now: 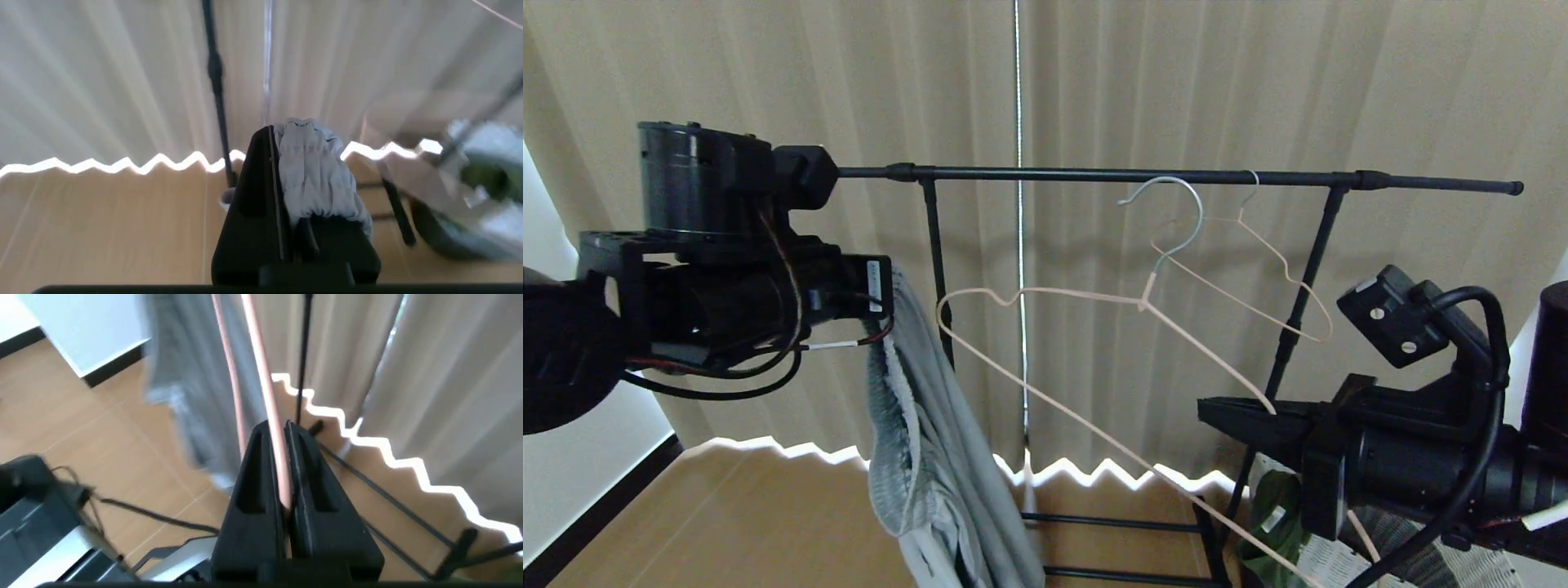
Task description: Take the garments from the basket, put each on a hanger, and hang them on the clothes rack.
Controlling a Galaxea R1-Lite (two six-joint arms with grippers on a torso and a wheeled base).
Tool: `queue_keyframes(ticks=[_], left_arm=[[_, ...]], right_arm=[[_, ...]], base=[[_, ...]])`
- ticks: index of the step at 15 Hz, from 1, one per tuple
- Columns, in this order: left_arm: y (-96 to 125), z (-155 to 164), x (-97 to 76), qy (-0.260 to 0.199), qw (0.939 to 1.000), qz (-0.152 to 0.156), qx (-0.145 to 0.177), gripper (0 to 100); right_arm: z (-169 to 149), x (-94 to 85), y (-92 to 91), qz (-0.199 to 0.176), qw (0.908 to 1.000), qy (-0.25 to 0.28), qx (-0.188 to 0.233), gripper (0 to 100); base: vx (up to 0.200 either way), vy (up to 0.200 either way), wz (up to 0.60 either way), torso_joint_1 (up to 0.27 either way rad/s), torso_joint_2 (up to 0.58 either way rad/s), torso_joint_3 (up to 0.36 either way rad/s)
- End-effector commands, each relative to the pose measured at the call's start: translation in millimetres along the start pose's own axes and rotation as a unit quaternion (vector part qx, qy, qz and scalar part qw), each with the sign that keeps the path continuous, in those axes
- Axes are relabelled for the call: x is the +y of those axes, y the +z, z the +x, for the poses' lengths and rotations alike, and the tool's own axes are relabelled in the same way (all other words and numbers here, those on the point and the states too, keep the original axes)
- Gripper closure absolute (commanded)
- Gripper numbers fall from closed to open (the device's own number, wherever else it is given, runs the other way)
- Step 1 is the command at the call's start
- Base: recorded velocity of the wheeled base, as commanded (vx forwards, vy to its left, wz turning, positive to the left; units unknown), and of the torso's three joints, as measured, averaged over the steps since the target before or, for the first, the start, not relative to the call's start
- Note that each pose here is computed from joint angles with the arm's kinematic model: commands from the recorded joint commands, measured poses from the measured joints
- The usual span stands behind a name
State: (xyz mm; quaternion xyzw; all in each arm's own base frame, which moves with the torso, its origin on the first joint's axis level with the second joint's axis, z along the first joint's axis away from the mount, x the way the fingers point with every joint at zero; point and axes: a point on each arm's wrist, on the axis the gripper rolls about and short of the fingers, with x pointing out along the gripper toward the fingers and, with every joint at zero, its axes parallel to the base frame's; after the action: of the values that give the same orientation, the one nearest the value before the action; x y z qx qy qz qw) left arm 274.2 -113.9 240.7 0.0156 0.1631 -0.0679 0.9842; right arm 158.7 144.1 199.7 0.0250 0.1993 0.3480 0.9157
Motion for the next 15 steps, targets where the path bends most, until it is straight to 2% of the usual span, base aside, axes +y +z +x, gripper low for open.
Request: queue_keyframes(ticks=[1, 4, 9, 15], left_arm=[[-1.1, 17.6, -5.5, 0.009, 0.9999, 0.004, 0.008, 100], [-0.8, 17.1, -7.1, 0.012, 0.9999, 0.008, 0.006, 100], [-1.2, 20.0, 1.5, 0.052, 0.9968, 0.06, 0.007, 100], [-2.7, 21.9, 0.7, 0.054, 0.9963, 0.066, 0.006, 100]], right_arm=[[-5.7, 12.6, -1.7, -0.01, 0.9995, 0.029, -0.002, 100], [-5.5, 18.2, -3.6, -0.013, 0.999, 0.042, 0.003, 100], [-9.5, 27.5, -5.9, -0.01, 0.9979, 0.064, 0.004, 100], [-12.4, 30.2, -12.1, -0.012, 0.9972, 0.073, 0.012, 100]], base=[[0.0, 0.0, 0.0, 0.0, 0.0, 0.0], [0.0, 0.0, 0.0, 0.0, 0.0, 0.0], [0.0, 0.0, 0.0, 0.0, 0.0, 0.0], [0.0, 0.0, 0.0, 0.0, 0.0, 0.0]])
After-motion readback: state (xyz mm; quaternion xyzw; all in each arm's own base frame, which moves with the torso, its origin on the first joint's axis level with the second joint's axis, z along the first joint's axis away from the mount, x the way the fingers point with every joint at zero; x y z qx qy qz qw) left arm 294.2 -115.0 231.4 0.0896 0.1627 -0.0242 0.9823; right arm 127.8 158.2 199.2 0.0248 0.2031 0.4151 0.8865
